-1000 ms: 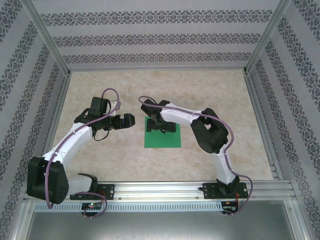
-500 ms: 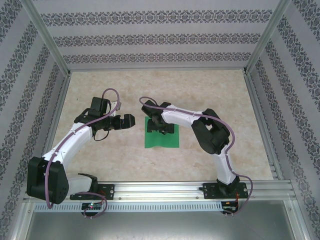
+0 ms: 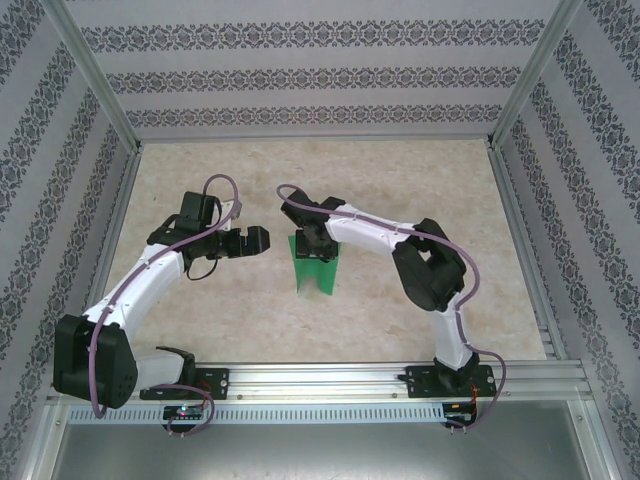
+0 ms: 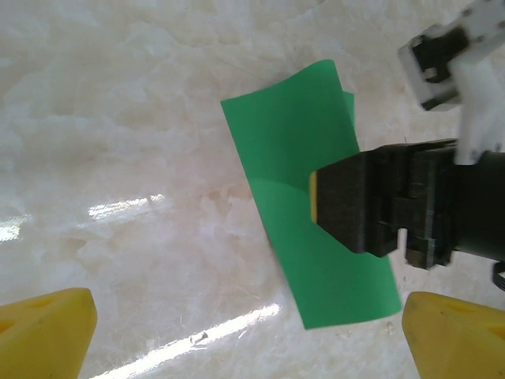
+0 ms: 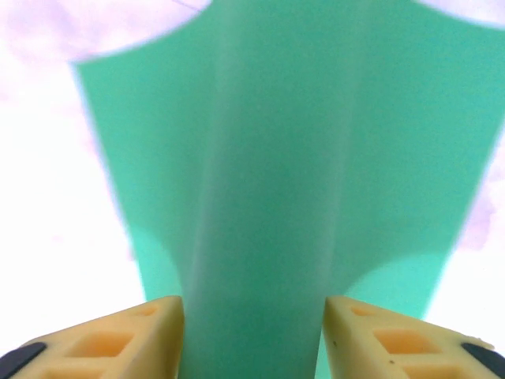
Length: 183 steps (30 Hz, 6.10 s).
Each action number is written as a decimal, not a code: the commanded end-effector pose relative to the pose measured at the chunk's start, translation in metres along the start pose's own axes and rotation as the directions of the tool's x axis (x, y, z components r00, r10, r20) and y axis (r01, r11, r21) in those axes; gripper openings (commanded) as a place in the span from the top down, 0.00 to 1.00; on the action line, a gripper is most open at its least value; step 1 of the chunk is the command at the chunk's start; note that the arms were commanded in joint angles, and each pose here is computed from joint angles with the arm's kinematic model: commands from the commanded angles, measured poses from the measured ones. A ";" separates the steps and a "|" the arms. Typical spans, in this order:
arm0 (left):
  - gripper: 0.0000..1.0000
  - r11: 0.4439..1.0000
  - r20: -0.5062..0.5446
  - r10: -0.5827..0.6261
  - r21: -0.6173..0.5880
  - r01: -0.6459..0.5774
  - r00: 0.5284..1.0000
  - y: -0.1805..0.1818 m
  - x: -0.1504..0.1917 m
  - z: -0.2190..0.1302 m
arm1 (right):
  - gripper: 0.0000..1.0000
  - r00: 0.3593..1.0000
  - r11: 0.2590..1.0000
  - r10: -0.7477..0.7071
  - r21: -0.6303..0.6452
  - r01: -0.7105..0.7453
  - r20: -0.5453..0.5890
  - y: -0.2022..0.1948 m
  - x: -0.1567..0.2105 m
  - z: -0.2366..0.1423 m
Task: Fold a paper plane with a square sheet of paper (pick it up from the middle)
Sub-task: Fold the square sheet of paper in half at the center of the table, then hold the square sheet of paper at the center of the table, then fold the square sheet of paper in half at the center of the table.
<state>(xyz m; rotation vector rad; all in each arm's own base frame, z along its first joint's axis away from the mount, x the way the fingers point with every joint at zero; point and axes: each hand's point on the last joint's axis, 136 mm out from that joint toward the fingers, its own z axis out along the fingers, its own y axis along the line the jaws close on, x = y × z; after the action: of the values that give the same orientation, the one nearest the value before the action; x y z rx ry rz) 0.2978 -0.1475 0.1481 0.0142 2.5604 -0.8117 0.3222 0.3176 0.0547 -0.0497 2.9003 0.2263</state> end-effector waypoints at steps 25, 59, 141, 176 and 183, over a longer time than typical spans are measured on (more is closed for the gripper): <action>0.00 0.992 -0.007 0.049 0.116 -0.048 0.999 -0.059 0.007 0.012 | 0.36 0.952 0.921 0.293 -0.293 -0.256 0.089 -0.042 0.024 -0.004; 0.07 0.993 -0.104 0.105 0.059 -0.099 0.989 -0.063 0.008 0.053 | 0.12 0.895 0.896 0.438 -0.114 -0.429 0.078 -0.083 0.039 0.021; 1.00 0.996 -0.422 -0.059 0.042 0.084 0.905 -0.041 0.063 0.183 | 0.13 0.931 0.930 0.361 0.095 -0.356 -0.045 -0.090 0.072 0.052; 1.00 0.999 -0.442 -0.043 0.008 0.051 0.896 -0.029 0.073 0.183 | 0.72 0.951 0.870 0.308 -0.407 -0.280 0.003 -0.016 0.038 0.003; 1.00 0.999 -0.445 -0.040 0.005 0.047 0.894 -0.028 0.073 0.183 | 0.70 0.950 0.853 0.313 -0.433 -0.292 -0.023 -0.019 0.047 0.014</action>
<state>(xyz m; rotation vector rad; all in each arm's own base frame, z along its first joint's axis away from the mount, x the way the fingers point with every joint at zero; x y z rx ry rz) 0.3095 -0.2901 0.0182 0.1599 2.9352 -1.0602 0.2869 0.3028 0.0453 0.3125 2.7069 0.9036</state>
